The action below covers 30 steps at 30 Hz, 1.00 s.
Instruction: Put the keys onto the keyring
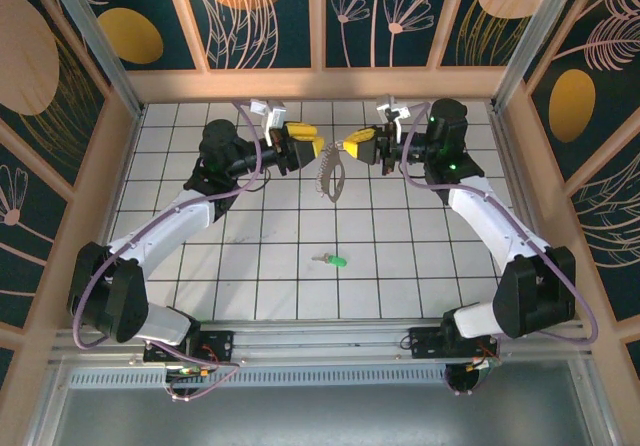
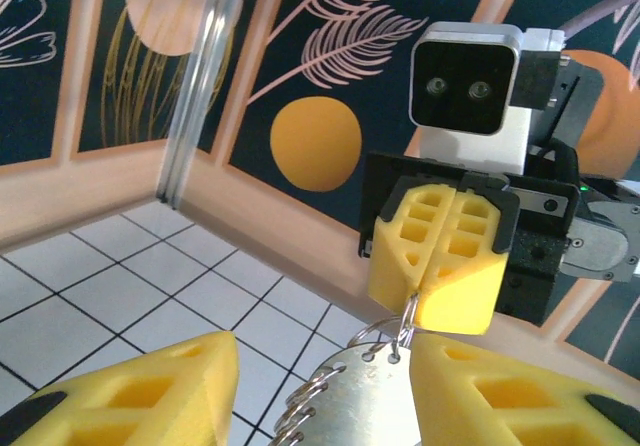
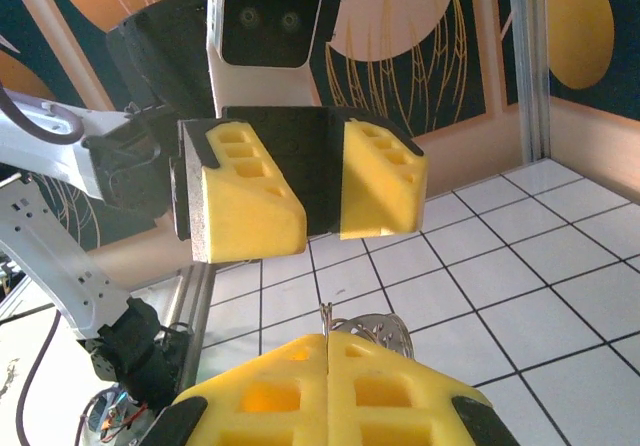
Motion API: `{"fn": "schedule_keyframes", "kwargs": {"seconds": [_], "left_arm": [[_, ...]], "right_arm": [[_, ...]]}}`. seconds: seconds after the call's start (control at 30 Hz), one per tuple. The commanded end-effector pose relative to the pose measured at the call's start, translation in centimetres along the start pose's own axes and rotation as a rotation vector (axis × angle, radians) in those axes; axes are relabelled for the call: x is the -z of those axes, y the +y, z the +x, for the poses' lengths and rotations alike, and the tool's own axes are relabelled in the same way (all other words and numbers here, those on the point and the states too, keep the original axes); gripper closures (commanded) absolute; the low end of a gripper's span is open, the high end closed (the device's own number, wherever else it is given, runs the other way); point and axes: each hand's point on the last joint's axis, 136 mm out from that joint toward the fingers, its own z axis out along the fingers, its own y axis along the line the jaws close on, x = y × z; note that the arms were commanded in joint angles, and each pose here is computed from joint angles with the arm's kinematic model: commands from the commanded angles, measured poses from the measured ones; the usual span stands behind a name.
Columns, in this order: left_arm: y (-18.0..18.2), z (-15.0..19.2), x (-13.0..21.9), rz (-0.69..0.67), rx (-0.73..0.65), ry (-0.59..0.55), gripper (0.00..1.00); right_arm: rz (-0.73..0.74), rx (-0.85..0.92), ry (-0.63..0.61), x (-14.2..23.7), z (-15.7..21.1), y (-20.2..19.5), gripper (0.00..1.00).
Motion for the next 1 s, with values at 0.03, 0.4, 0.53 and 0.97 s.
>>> {"fn": "schedule_keyframes", "kwargs": {"seconds": [0.03,0.4,0.53,0.97], "left_arm": [[-3.3,-2.3,0.2,0.144,-0.061,-0.030,0.55],[-5.3,-1.9,0.1,0.306,-0.053,0.009,0.61],[-5.4,-1.4,-0.2,0.326,-0.041,0.030,0.62],[-4.8,0.2,-1.4,0.328,-0.013,0.078,0.60]], "right_arm": [[-0.052,0.083,-0.026,0.3,-1.6,2.0,1.00],[-0.069,0.087,-0.020,-0.4,-1.8,1.8,1.00],[-0.076,0.079,-0.016,-0.9,-1.7,1.6,1.00],[-0.079,0.076,-0.010,-1.5,-1.6,1.5,1.00]]}}
